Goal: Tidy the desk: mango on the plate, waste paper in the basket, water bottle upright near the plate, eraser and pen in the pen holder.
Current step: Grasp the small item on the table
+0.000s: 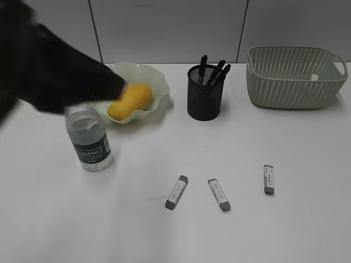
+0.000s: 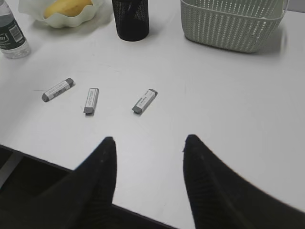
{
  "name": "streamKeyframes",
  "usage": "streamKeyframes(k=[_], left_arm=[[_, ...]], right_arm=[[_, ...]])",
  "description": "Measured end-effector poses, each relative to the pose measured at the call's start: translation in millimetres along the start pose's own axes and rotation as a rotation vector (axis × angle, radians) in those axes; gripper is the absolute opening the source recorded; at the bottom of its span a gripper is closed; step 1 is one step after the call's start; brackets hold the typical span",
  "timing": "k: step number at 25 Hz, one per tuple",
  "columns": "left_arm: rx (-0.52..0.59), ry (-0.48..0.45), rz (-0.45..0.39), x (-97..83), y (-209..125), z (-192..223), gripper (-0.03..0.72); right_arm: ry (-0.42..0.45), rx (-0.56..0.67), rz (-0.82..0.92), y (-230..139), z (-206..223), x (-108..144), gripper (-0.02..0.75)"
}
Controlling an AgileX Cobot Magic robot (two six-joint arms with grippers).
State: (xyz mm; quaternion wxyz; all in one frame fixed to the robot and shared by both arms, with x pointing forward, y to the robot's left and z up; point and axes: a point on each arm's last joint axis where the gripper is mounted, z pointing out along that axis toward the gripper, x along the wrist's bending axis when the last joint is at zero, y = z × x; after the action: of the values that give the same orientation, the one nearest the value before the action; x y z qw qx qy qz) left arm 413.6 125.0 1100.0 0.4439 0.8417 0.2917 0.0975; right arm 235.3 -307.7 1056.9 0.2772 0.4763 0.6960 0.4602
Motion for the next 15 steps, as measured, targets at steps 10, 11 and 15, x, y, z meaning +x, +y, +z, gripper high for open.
streamKeyframes(k=[10, 11, 15], left_arm=[[0.436, 0.146, -0.122, -21.2, -38.0, 153.9, 0.391], [0.434, 0.151, -0.131, -18.9, -38.1, 161.5, 0.419], [0.426, 0.157, -0.138, -12.3, -40.1, 191.2, 0.452]], right_arm=[[0.000, 0.000, -0.001, 0.0, 0.0, 0.0, 0.373], [0.000, 0.000, -0.001, 0.0, 0.0, 0.0, 0.373], [0.000, 0.000, -0.001, 0.0, 0.0, 0.0, 0.372]])
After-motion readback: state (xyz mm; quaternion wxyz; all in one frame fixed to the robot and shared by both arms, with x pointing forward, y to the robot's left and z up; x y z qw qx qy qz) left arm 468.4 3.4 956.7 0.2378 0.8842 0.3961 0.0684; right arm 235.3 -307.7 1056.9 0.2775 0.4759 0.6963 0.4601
